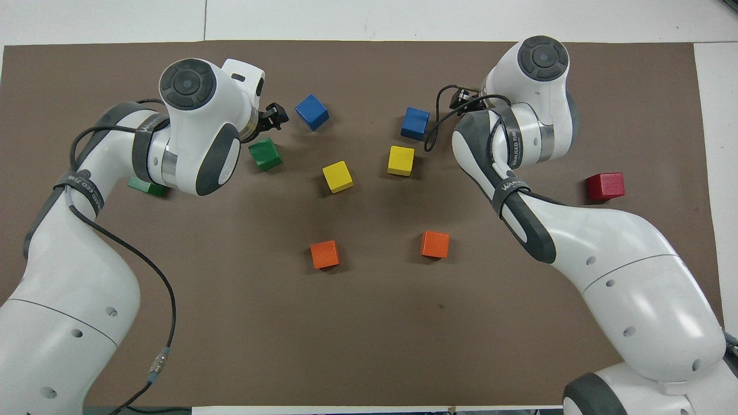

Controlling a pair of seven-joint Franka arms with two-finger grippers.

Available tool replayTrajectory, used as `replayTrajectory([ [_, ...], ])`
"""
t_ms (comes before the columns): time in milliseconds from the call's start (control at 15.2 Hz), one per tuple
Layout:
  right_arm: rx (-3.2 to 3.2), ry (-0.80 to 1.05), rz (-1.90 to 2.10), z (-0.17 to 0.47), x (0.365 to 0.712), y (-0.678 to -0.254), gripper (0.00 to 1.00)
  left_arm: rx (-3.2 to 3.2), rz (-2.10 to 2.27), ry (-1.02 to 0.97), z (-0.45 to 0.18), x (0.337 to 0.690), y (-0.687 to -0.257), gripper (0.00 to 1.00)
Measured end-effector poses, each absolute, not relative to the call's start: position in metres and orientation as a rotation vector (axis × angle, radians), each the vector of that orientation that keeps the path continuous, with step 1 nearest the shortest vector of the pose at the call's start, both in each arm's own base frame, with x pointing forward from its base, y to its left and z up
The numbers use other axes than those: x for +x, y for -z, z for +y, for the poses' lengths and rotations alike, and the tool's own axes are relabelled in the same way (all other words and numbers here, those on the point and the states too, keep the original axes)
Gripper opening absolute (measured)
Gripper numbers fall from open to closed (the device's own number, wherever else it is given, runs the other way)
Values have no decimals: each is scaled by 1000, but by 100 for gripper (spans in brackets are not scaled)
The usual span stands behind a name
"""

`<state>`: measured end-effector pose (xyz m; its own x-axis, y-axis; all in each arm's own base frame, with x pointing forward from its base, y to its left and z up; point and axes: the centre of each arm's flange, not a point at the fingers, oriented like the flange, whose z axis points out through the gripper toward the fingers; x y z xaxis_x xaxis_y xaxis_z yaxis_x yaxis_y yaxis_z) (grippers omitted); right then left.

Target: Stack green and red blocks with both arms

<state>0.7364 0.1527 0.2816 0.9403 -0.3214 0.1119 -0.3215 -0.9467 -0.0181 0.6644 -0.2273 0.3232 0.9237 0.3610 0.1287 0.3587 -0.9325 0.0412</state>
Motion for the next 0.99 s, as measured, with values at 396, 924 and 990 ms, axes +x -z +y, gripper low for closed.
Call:
replayTrajectory([
  [396, 3087, -156, -502, 148, 735, -291, 56, 3019, 703, -218, -232, 645, -301, 100],
  [924, 3108, -25, -102, 36, 684, -396, 56, 3229, 276, -146, -177, 646, -330, 55],
  [990, 3112, -33, -80, 15, 668, -397, 56, 3254, 175, -118, -138, 650, -349, 55],
])
